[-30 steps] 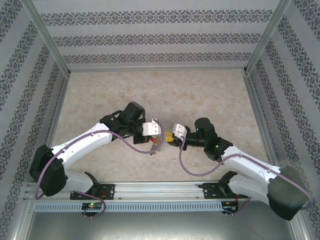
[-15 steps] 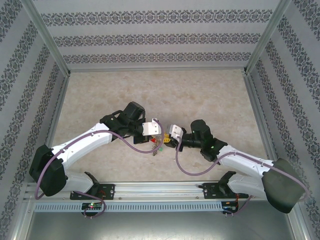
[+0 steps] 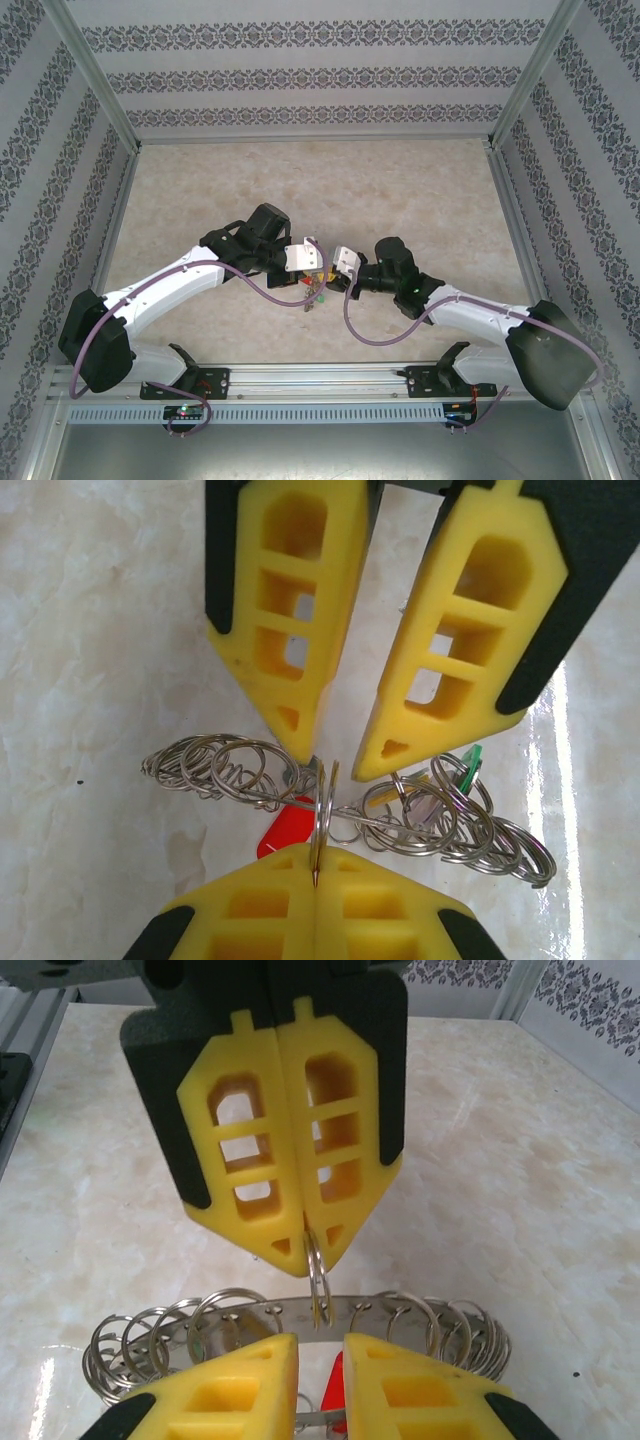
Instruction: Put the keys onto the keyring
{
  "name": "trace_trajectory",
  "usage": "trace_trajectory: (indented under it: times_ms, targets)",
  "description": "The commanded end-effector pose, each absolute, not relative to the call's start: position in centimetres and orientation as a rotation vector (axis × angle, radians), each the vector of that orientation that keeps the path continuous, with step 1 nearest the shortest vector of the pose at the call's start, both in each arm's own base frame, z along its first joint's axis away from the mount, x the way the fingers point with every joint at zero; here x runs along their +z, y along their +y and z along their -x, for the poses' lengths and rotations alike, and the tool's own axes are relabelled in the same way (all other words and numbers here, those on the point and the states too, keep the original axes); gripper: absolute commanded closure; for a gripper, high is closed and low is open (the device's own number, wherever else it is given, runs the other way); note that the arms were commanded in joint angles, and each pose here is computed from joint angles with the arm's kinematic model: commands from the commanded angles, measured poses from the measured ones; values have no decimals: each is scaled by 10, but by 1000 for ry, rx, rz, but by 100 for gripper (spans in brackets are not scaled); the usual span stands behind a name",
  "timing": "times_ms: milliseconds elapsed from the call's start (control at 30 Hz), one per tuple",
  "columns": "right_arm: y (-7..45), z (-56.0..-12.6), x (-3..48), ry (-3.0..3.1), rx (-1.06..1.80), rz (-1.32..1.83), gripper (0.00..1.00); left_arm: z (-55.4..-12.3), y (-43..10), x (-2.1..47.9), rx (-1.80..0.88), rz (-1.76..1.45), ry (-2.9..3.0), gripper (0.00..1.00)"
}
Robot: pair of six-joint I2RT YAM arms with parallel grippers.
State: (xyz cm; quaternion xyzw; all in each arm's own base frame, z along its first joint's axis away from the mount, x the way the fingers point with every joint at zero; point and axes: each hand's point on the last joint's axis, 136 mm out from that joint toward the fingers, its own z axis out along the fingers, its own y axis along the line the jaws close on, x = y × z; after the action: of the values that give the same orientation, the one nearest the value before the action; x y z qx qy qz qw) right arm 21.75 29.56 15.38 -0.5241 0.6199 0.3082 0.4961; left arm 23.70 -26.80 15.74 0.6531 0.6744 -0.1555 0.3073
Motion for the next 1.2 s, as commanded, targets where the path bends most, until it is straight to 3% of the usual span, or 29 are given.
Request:
trace_trajectory:
  times_ms: [0,400,533,667,733,933,1167]
  targets:
    - [307,-222,177,1416,746,1252,80,-238,-284,176,-456,-1717,1703,100]
    - [312,-220,178,1398,769,1270,84,-237,-286,179,-464,-1716,1696,100]
    - [312,-219,178,1395,767,1273,93,-237,-286,181,-475,-1706,1694,100]
    - [309,-219,177,1395,760,1273,100,-238,-287,185,-489,-1662,1685,84]
    - [307,-220,178,1388,770,1262,100,-240,-285,188,-514,-1611,1681,71]
    - [297,-219,195,1345,923,1199,100,-239,-276,202,-693,-1443,1609,60]
    - [285,-225,209,1318,1030,1122,100,-249,-272,215,-805,-1274,1542,62]
